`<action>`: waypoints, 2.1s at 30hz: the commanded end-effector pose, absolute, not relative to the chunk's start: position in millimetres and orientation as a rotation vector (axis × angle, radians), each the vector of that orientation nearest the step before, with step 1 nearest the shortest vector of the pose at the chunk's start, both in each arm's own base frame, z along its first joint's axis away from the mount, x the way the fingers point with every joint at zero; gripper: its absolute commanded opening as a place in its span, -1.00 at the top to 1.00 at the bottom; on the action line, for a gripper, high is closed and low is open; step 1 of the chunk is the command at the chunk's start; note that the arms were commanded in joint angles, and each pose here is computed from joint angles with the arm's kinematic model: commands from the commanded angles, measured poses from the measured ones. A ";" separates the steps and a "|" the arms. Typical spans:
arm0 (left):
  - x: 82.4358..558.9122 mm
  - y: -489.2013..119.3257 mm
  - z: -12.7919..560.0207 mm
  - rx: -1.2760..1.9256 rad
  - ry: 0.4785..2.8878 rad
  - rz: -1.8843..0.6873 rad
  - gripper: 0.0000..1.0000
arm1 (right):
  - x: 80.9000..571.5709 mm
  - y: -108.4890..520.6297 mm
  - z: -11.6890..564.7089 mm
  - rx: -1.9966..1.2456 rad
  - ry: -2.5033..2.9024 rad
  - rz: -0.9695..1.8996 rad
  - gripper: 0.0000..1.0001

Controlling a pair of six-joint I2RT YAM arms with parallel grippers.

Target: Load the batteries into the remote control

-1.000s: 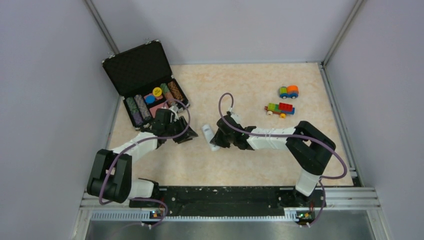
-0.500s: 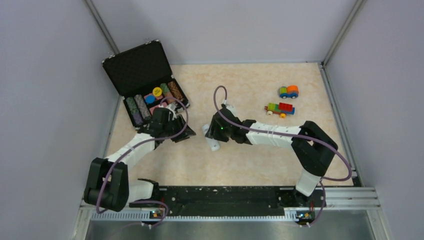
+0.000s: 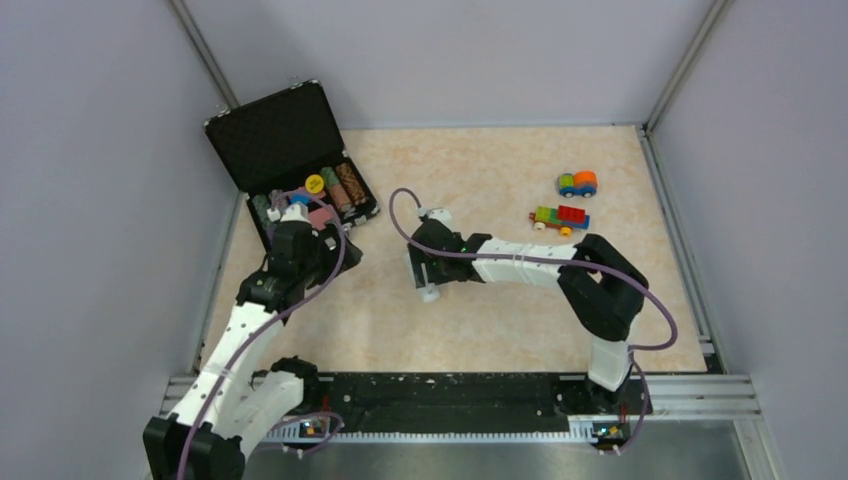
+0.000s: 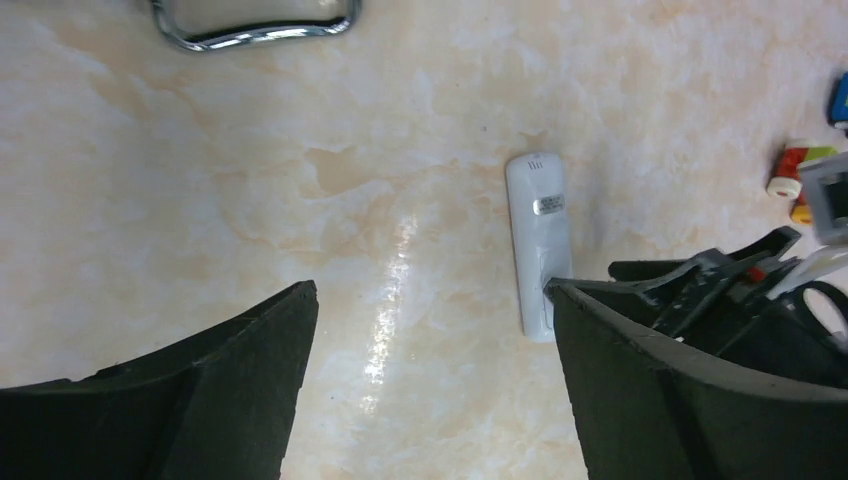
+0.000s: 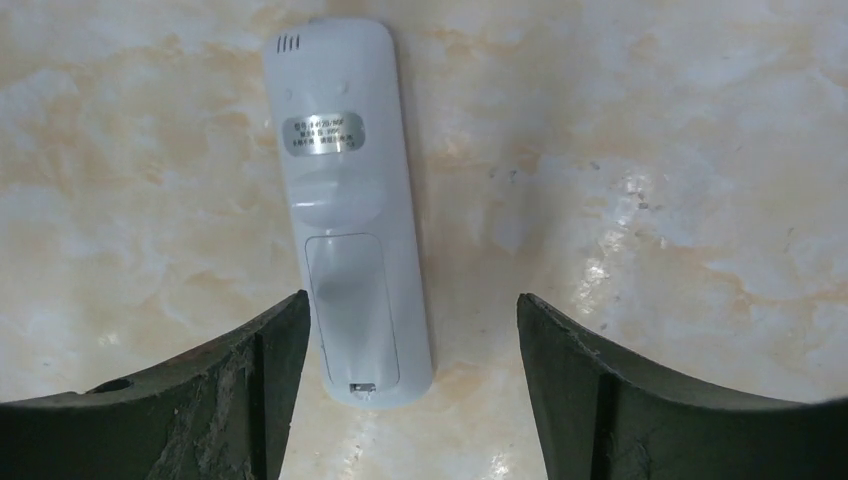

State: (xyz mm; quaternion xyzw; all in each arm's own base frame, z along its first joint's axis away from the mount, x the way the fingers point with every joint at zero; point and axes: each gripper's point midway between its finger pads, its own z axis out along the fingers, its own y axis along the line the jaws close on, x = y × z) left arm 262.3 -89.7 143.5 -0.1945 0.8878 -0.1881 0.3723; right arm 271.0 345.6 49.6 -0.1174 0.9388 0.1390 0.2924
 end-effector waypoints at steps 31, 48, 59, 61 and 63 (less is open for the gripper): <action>230.8 -24.0 237.7 -0.589 1.997 -0.214 -0.98 | 306.6 236.7 79.3 -0.286 2.380 -0.082 0.46; 226.1 -49.1 227.5 -0.523 2.152 -0.314 -0.94 | 302.2 183.4 35.0 -0.402 2.483 -0.088 0.29; 202.2 -43.0 240.9 -0.645 2.095 -0.359 -0.98 | 291.8 182.4 44.9 -0.380 2.488 -0.011 -0.26; 195.2 -44.0 247.8 -0.627 2.096 -0.374 -0.98 | 290.4 180.5 59.9 -0.349 2.469 0.009 -0.30; 190.2 -52.6 258.0 -0.562 2.102 -0.428 -0.98 | 287.7 179.9 82.6 -0.321 2.432 0.054 -0.36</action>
